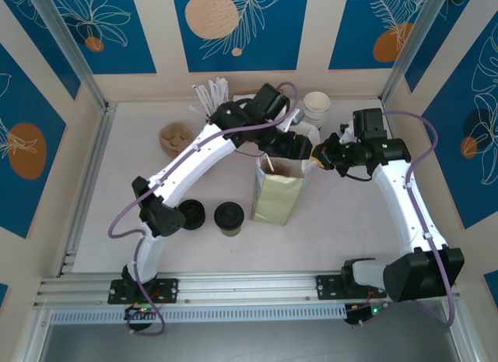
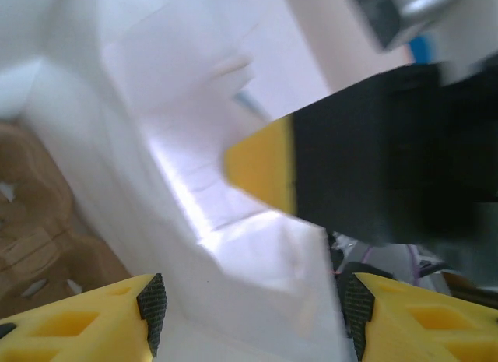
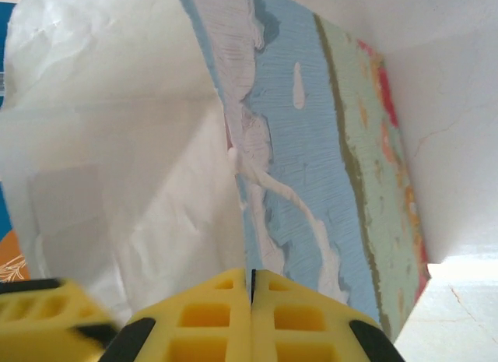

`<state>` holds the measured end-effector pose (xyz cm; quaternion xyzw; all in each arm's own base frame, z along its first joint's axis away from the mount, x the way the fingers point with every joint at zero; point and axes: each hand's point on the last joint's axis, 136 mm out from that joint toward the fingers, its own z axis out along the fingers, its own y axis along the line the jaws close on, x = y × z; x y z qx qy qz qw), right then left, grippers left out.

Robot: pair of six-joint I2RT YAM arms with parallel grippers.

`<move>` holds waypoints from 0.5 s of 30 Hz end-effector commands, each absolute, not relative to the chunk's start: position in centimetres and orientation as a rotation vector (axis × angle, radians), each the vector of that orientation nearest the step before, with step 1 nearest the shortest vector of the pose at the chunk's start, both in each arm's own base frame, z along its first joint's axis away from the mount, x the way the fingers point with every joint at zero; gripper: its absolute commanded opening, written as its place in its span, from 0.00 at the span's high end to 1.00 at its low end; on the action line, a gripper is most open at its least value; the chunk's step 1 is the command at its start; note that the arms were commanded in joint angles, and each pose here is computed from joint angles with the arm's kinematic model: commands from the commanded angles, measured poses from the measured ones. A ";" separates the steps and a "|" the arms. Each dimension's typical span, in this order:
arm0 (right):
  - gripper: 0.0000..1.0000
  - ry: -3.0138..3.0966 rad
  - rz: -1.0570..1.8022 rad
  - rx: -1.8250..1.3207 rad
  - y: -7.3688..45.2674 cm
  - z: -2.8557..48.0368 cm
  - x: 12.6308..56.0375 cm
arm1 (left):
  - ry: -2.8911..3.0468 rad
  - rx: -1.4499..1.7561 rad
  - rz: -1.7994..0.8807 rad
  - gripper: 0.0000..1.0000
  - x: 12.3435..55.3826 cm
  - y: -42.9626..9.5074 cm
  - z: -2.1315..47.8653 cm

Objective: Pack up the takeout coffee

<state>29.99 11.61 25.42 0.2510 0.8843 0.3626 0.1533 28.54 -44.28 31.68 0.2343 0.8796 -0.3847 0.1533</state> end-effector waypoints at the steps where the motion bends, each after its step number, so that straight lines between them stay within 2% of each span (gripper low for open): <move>1: 1.00 2.486 1.066 0.603 12.0 27.7 30.5 | 2.257 0.696 -1.258 0.35 29.3 -42.7 40.0; 7: 1.00 2.369 1.161 0.314 13.6 30.9 30.9 | 2.037 0.538 -1.279 0.35 32.7 -38.4 47.1; 15: 1.00 2.087 1.177 -0.134 15.3 35.5 29.2 | 1.976 0.408 -1.015 0.34 36.0 -32.4 48.7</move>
